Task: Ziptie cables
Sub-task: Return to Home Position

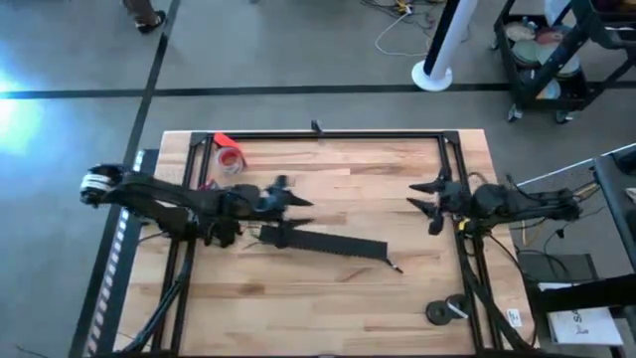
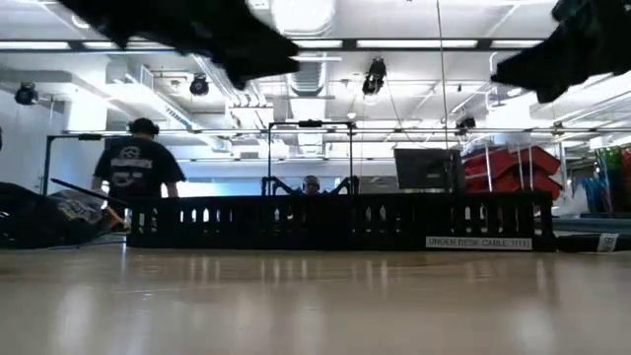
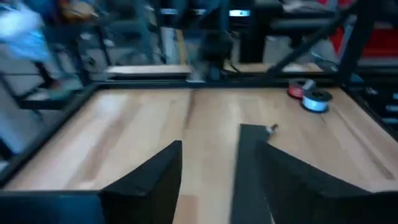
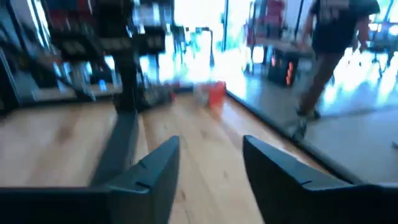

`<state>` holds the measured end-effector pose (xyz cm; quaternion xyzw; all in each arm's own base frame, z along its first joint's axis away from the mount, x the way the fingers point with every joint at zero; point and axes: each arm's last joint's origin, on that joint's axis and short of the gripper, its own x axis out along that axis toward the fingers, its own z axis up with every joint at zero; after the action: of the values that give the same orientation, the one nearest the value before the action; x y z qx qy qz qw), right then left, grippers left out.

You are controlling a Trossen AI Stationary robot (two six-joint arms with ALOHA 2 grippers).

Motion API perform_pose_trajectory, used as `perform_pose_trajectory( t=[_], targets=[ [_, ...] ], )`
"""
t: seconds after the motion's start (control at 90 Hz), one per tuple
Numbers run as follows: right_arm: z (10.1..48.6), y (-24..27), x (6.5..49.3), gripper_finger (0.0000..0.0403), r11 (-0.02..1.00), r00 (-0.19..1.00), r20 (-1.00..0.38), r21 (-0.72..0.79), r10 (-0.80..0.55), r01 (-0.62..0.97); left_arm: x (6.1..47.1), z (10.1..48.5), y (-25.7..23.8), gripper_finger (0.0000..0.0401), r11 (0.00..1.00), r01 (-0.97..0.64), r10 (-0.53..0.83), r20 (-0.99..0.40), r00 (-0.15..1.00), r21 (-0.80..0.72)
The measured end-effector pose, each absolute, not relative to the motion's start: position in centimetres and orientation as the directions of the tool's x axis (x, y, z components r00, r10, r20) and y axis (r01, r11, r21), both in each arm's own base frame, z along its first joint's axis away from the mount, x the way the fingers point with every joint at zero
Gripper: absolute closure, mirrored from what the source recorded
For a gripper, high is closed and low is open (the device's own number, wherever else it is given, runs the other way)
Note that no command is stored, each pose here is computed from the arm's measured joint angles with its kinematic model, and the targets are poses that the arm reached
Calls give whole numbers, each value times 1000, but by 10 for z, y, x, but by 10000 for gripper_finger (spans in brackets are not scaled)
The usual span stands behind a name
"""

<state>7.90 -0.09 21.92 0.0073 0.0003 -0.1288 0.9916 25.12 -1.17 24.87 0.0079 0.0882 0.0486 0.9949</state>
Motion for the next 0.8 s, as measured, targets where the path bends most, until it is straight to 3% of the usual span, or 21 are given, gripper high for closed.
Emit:
perform_pose_trajectory(
  t=[0.111, 0.278, 0.511, 0.711, 0.8],
  targets=[
    [214, -1, 78, 326, 964, 964, -13, -8, -264, 264, 220, 241, -8, 245, 988, -153, 155, -136, 978, 26],
    [195, 0, 87, 394, 967, 963, -85, 0, -255, 256, 180, 221, -6, 274, 991, -131, 132, -88, 987, 8],
    [179, 3, 91, 400, 982, 978, -100, 28, -184, 187, 132, 186, -4, 333, 997, -78, 78, 144, 987, -7],
    [180, 4, 90, 402, 987, 987, -60, 43, -151, 154, 114, 177, -2, 390, 993, -113, 117, 84, 990, -41],
    [176, 4, 92, 402, 988, 988, -56, 44, -147, 149, 108, 177, -2, 398, 993, -109, 113, 88, 990, -52]
  ],
)
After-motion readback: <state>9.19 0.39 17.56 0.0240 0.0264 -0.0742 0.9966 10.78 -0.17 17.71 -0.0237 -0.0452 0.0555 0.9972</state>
